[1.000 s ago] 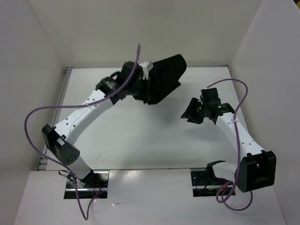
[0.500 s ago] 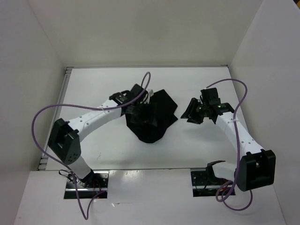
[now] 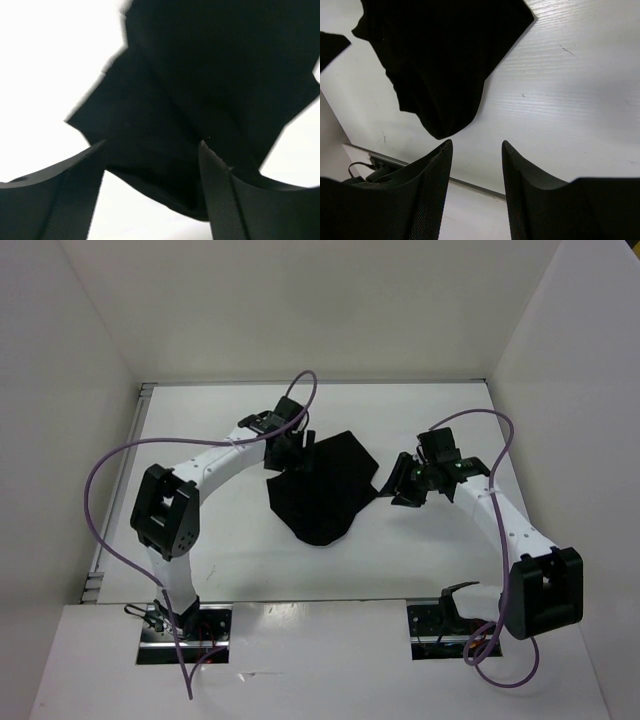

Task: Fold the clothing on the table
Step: Move the skirt to the center of the board

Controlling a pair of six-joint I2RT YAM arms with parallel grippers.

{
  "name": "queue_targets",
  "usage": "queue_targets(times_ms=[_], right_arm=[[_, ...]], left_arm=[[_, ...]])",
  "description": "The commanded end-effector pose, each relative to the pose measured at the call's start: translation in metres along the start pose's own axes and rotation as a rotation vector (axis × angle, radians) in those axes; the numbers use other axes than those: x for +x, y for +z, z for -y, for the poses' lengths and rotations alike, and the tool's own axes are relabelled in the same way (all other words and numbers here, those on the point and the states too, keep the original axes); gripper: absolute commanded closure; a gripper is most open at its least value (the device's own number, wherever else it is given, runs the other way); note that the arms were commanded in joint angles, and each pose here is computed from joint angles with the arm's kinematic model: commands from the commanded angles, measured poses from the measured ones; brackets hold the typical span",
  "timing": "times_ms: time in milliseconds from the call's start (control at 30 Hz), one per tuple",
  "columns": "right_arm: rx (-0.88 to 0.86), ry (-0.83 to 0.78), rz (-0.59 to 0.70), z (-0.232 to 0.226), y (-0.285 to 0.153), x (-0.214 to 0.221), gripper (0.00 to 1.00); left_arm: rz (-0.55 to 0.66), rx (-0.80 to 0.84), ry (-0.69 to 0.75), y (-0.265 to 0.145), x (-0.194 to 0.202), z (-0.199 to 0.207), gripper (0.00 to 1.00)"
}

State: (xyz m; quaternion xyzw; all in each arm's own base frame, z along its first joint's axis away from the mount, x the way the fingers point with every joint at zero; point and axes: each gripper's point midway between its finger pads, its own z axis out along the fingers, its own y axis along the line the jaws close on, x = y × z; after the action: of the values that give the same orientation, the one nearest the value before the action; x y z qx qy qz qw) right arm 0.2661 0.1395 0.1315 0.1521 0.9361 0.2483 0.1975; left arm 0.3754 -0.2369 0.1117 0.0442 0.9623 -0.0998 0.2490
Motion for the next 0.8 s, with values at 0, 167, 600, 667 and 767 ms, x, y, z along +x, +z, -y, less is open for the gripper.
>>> queue_targets(times_ms=[0,167,600,667,767], right_arm=[[-0.039,-0.023,0.028,-0.015,-0.004,-0.009,0.5],[-0.027,-0.02,0.026,-0.01,-0.005,-0.004,0.5],[-0.011,-0.003,0.005,-0.002,-0.001,0.005,0.5],[-0.011,-0.003,0.005,-0.002,-0.001,0.005,0.5],[-0.011,0.006,0.005,-0.002,-0.001,0.005,0.5]], left_arm=[[0.094,-0.014,0.054,0.0,-0.03,-0.016,0.22],[0.109,0.001,0.123,0.012,-0.034,-0.023,0.41],[-0.102,-0.012,0.193,0.066,0.015,-0.043,0.56],[-0.121,-0.018,0.194,0.07,0.021,-0.045,0.57],[-0.145,-0.014,0.202,0.076,0.031,-0.047,0.58]])
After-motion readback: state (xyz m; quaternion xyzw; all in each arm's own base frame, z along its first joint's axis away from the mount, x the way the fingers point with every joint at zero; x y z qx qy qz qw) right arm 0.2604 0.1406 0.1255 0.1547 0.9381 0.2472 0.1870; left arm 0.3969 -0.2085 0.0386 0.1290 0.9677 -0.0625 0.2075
